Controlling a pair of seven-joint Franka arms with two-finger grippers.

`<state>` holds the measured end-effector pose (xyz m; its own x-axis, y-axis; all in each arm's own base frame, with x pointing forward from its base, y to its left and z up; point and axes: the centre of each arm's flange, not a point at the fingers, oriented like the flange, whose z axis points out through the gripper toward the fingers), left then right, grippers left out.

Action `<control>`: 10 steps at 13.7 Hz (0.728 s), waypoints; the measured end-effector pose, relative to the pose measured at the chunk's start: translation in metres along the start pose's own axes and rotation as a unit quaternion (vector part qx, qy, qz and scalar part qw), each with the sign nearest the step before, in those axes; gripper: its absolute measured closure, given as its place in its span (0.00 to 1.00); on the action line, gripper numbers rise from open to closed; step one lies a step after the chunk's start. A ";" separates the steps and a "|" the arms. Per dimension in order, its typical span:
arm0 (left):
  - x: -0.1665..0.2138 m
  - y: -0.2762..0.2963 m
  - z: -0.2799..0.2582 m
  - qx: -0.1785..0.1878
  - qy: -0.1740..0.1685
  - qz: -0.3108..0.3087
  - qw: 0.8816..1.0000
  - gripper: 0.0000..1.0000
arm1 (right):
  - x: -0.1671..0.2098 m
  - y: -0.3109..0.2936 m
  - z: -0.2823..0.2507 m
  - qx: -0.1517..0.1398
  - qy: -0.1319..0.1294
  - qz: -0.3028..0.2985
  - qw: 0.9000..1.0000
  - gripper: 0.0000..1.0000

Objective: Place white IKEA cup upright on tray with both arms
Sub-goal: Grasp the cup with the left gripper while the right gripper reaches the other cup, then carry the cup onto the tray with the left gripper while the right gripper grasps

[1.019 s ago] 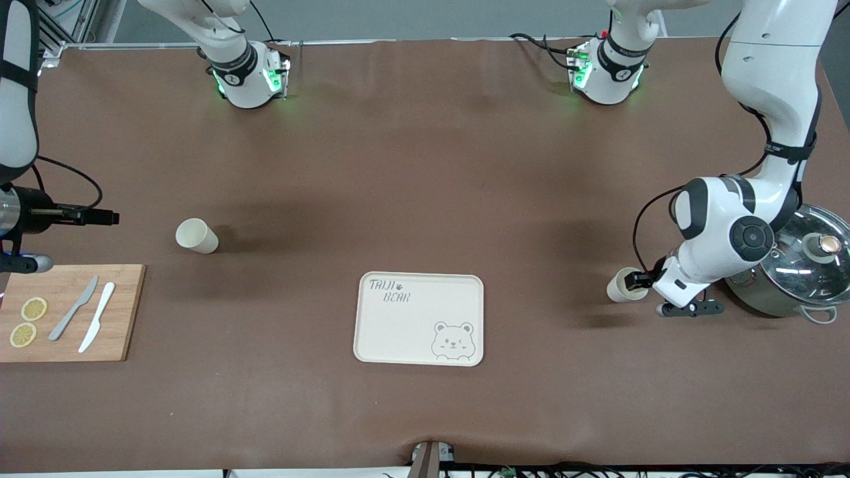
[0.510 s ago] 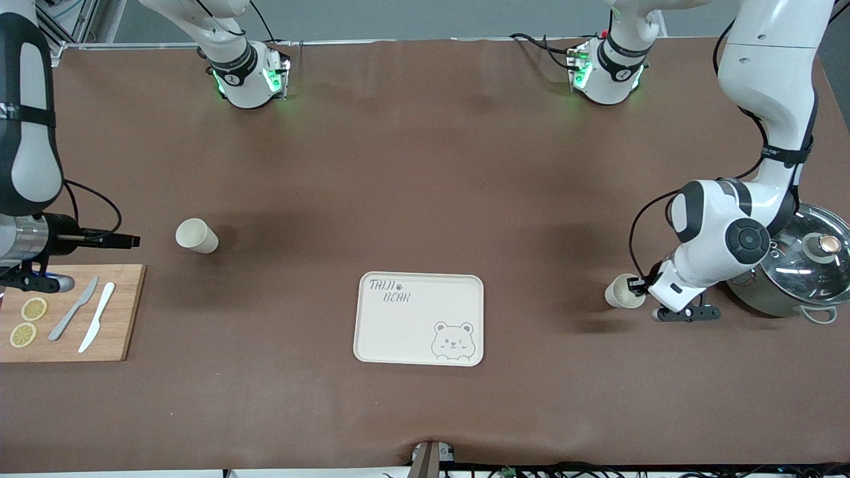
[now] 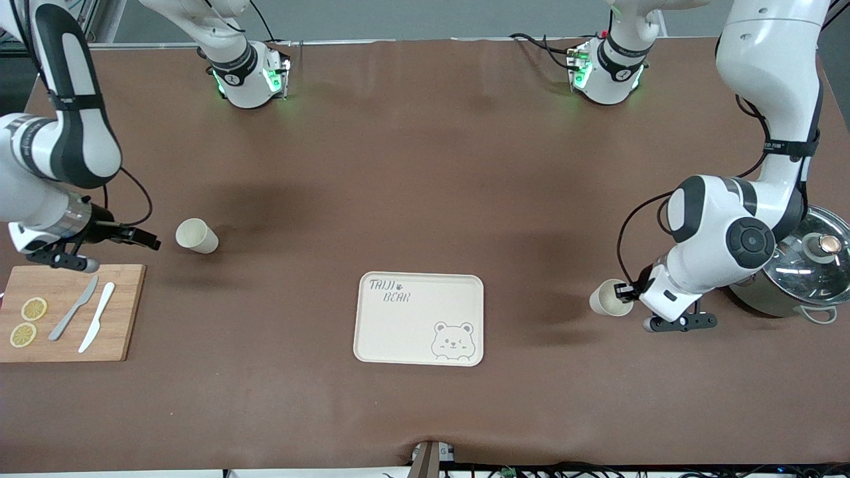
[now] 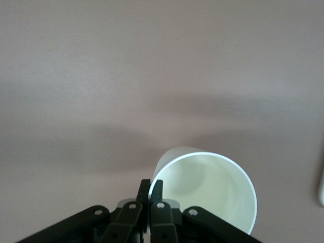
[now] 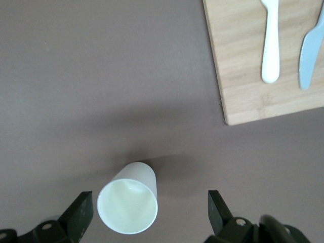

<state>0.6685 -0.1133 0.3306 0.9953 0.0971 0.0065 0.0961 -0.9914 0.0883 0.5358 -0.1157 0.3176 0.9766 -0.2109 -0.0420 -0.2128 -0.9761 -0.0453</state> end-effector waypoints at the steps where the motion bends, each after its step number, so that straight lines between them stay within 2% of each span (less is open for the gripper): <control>1: 0.000 0.014 -0.012 -0.005 -0.002 -0.012 1.000 0.97 | -0.010 0.002 0.014 -0.001 0.004 0.002 1.000 0.00; 4: -0.007 0.055 -0.027 -0.016 -0.005 -0.049 0.999 0.97 | -0.032 0.007 0.044 -0.003 0.003 0.007 1.000 0.00; 5: -0.012 0.068 -0.026 -0.017 -0.007 -0.059 0.998 0.97 | -0.036 0.008 0.051 -0.005 0.015 0.007 1.000 0.02; 7: -0.026 0.101 -0.022 -0.016 -0.012 -0.087 0.996 0.97 | -0.043 0.009 0.061 -0.009 0.057 0.007 0.998 0.04; 8: -0.034 0.120 -0.017 -0.015 -0.016 -0.100 0.995 0.97 | -0.047 0.009 0.065 -0.011 0.069 0.007 0.998 0.10; 9: -0.043 0.137 -0.010 -0.013 -0.022 -0.113 0.993 0.97 | -0.051 0.009 0.069 -0.011 0.073 0.007 0.997 0.10; 10: -0.049 0.152 -0.003 -0.012 -0.026 -0.126 0.992 0.97 | -0.052 0.009 0.071 -0.012 0.073 0.007 0.997 0.16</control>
<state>0.6347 -0.2681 0.3470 0.9390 0.3365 -0.0708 0.3424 -0.9338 0.1036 0.4805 -0.1100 0.2485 0.9680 -0.2290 0.1023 -0.2279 -0.9734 -0.0227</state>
